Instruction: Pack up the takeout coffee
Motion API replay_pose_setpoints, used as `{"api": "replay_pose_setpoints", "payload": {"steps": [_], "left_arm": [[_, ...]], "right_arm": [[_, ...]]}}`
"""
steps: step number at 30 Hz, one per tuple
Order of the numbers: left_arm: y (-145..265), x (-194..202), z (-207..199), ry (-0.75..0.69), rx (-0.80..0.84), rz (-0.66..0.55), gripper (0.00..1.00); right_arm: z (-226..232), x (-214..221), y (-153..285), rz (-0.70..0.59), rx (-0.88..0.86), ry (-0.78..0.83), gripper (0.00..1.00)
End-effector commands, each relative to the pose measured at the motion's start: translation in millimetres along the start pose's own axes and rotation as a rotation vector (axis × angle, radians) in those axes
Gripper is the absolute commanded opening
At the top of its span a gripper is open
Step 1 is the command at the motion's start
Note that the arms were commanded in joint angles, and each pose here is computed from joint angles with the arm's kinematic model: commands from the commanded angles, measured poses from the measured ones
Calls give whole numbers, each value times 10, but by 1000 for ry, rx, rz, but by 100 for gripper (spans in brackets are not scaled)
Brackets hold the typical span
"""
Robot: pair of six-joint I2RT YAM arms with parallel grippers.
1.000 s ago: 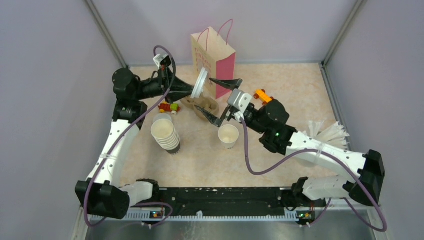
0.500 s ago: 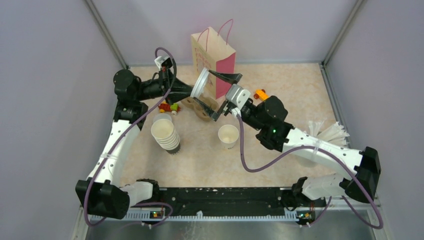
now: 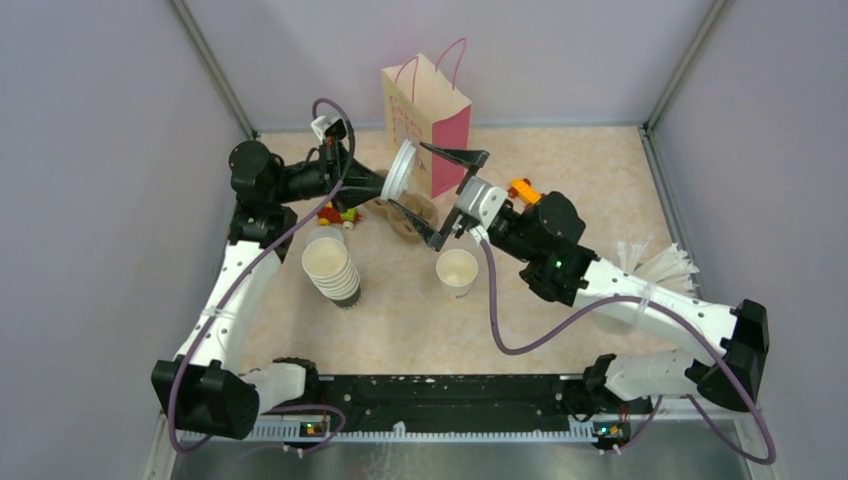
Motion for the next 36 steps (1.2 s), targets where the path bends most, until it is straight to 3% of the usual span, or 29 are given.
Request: {"api": "replay_pose_setpoints", "payload": {"steps": [1,36], "left_arm": [[29,139,-84,-50,15,26,0],[55,227,-62,-29,6,21,0]], "right_arm": [[-71,-359,42,-80,-5,60,94],[89,-427,-50,-97,-125,92,87]]}}
Point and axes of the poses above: each gripper's point midway between its finger pads, its own y axis back along the fingers, its own z axis along the line the jaws close on, x = y × z, the point moved 1 cm from there along y, back along the fingers, and after that the axes turned 7 degrees about -y, right-handed, at the moved point
